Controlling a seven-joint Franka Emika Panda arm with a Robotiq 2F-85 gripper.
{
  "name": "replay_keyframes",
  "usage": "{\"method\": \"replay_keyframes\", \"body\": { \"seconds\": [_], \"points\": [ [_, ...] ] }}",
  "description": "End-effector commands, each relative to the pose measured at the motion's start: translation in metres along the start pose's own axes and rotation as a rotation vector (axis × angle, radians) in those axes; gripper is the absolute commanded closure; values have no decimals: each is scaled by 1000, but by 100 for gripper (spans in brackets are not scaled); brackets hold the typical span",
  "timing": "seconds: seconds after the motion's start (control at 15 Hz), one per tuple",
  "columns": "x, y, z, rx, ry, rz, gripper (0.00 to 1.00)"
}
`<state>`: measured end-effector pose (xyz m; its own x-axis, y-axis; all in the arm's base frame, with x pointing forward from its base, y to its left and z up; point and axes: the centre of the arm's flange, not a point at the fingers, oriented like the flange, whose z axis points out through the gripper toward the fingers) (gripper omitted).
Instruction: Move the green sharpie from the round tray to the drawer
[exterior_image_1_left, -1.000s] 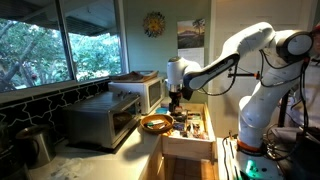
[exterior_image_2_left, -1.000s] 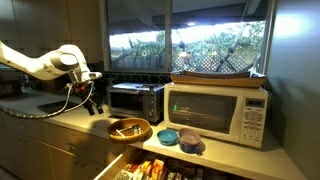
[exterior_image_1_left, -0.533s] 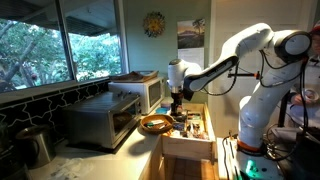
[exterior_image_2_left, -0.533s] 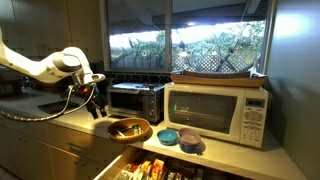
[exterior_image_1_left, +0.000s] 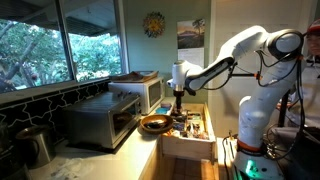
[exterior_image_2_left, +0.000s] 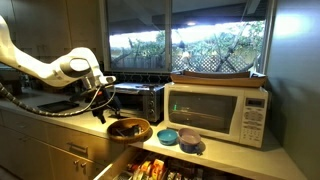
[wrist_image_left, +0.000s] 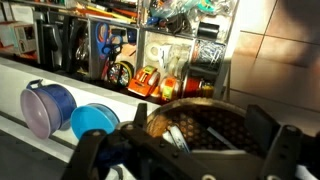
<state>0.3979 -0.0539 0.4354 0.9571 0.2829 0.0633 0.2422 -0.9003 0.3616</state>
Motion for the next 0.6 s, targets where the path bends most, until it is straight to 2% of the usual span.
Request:
{"method": "replay_keyframes", "body": {
  "seconds": [0.0,0.07,0.33,0.4,0.47,0.53],
  "points": [
    [0,37,19,124,108,-71,0],
    [-3,24,7,45,72,-39,0],
    [-2,28,8,49,80,-44,0],
    [2,31,12,28,65,-4,0],
    [7,42,19,-5,82,7,0],
    [10,49,23,7,110,-16,0]
  ]
}}
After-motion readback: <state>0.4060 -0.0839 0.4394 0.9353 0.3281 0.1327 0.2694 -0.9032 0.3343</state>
